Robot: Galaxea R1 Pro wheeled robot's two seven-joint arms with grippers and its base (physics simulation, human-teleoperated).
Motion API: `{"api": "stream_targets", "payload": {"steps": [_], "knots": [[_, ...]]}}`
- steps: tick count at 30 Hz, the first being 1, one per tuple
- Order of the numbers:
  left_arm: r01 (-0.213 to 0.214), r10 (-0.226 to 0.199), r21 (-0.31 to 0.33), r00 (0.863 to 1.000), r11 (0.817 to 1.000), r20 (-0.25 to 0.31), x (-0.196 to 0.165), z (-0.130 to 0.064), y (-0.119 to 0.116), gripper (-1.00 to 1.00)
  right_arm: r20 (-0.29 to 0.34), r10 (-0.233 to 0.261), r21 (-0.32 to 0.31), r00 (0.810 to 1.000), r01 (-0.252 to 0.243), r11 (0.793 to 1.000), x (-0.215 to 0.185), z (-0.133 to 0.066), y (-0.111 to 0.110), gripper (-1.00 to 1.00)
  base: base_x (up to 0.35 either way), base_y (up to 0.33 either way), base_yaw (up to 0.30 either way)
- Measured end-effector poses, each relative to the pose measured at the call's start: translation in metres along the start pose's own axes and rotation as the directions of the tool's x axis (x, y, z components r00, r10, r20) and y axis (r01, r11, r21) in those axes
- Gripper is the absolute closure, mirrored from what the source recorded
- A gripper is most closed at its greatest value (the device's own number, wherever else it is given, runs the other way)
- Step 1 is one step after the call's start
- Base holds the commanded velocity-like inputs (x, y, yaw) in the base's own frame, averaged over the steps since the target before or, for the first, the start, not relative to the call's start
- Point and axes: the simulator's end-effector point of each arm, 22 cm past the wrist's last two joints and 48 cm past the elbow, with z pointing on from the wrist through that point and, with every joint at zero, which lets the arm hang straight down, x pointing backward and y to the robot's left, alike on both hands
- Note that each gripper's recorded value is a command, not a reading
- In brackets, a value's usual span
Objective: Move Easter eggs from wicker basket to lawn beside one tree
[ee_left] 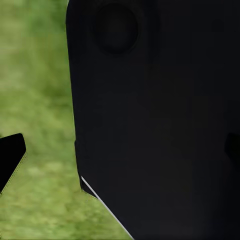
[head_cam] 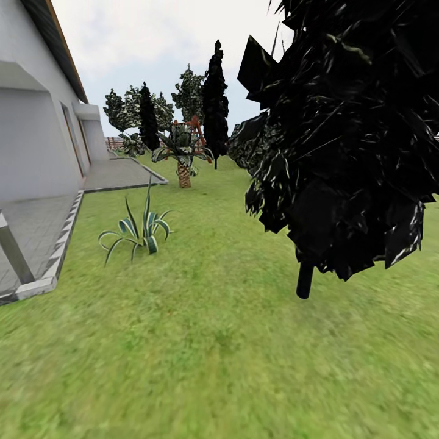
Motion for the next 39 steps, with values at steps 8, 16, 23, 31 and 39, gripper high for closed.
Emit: {"api": "stream_targets", "payload": {"steps": [8,16,23,31,39], "knots": [[0.0,0.0,0.0,1.0,1.0,0.0,0.0001,0.0,0.0,-1.0,0.001,0.002,0.001,1.0,-0.002,1.0,-0.0003,0.0,0.0,-1.0,0.334,0.0,0.107],[0.0,0.0,0.001,1.0,1.0,0.0,0.0,0.0,-0.0002,-1.0,0.001,0.0,0.0,1.0,0.0,1.0,-0.0003,0.0,0.0,-1.0,0.339,0.054,0.075],[0.0,0.0,0.001,1.0,1.0,0.0,0.0,0.0,-0.0003,-1.0,0.001,0.0,0.0,1.0,0.0,1.0,-0.0003,0.0,0.0,-1.0,0.34,0.127,0.001],[0.0,0.0,0.0,1.0,1.0,0.0,0.0,0.0,0.0009,-1.0,0.0,0.0,0.0,1.0,0.0,1.0,-0.0001,0.0,0.0001,-1.0,0.283,0.215,0.0],[0.0,0.0,0.0,1.0,1.0,0.0,0.0,0.0,0.001,-1.0,0.0,0.0,0.0,1.0,0.0,1.0,-0.0001,0.0,0.0001,-1.0,0.23,0.274,0.0]]}}
